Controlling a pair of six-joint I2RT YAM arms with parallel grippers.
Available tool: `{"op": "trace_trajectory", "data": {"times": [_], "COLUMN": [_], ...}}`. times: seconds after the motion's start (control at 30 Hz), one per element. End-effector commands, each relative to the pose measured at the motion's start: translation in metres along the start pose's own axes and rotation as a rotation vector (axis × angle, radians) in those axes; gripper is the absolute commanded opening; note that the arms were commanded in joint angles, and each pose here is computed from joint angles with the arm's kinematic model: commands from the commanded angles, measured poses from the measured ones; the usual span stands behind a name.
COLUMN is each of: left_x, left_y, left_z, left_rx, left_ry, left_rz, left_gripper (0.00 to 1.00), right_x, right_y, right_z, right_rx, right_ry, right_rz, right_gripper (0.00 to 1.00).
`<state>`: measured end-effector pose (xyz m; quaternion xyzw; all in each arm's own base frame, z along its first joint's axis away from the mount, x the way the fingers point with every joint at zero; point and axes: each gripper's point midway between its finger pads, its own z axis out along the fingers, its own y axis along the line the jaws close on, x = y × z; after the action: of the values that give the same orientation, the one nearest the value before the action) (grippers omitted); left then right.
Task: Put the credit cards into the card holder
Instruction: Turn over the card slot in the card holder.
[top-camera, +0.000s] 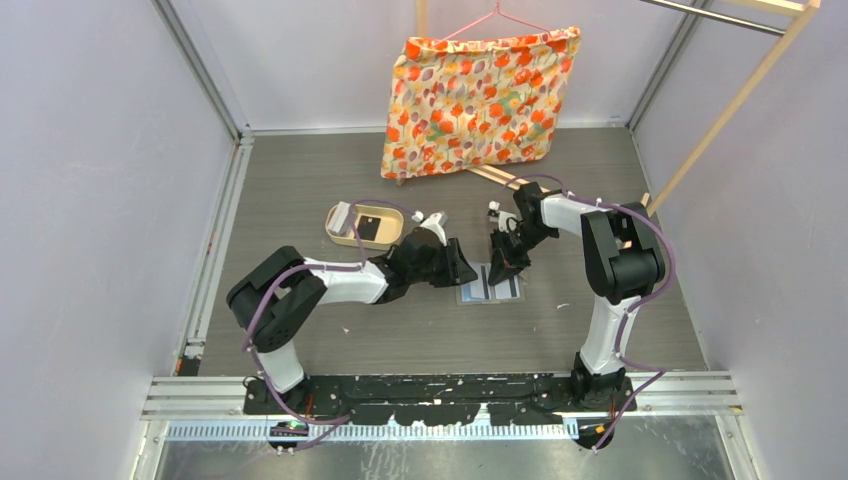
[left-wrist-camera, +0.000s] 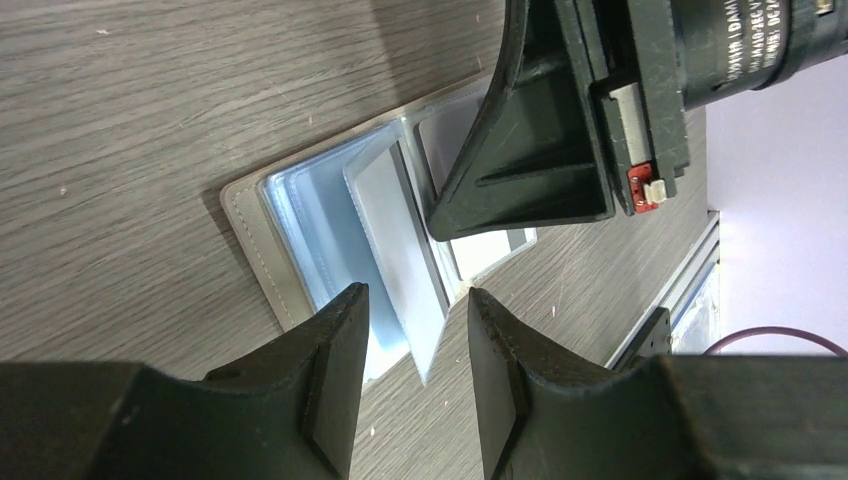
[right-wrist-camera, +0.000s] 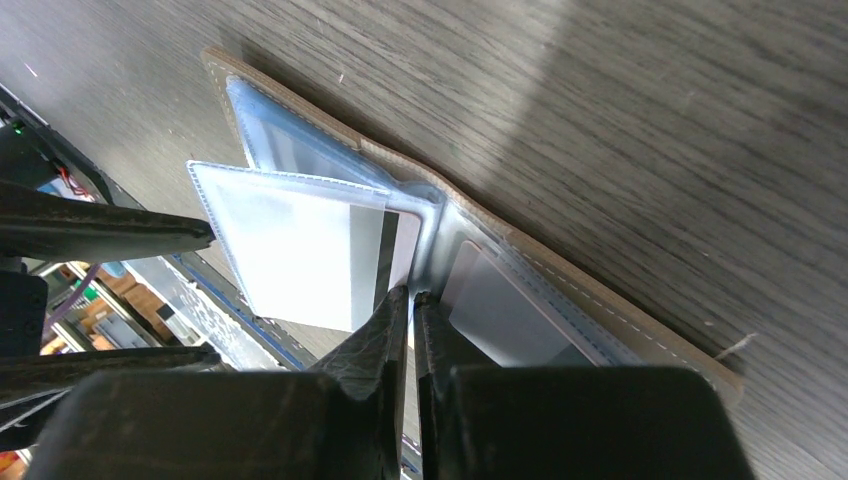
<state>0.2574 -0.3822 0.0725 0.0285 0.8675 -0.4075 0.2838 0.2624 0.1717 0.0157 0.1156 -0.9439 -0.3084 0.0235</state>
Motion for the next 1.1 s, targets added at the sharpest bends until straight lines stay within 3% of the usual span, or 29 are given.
{"op": "trace_trajectory", "data": {"times": [0.0, 0.4, 0.73, 0.9, 1.07], "left_x": [-0.002, 0.002, 0.004, 0.002, 0.000], "left_y": [-0.010, -0.012, -0.009, -0.012, -0.017], "left_z": [0.010, 0.018, 0.020, 0.020, 0.020], "left_rx": [0.023, 0.033, 0.026, 0.033, 0.048], "left_ry": [0.009, 0.028, 0.029, 0.027, 0.034], "left_rz": [0.007, -0.010, -0.027, -0.024, -0.021], "left_gripper": [0.42, 0.35, 0.17, 0.12, 0.12], "right_x": [-0.007, -0.009, -0.016, -0.014, -0.014], "right_y": [-0.001, 0.005, 0.024, 0.032, 0.024], "right_z": [-0.003, -0.008, -0.041, -0.068, -0.081], "right_rx": [0.025, 0.011, -0.013, -0.018, 0.009], "right_ry": [-0.012, -0.023, -0.104, -0.144, -0.187], "right_rz": [-0.032, -0.053, -0.162, -0.264, -0.261], "right_gripper": [0.12, 0.13, 0.19, 0.20, 0.21]}}
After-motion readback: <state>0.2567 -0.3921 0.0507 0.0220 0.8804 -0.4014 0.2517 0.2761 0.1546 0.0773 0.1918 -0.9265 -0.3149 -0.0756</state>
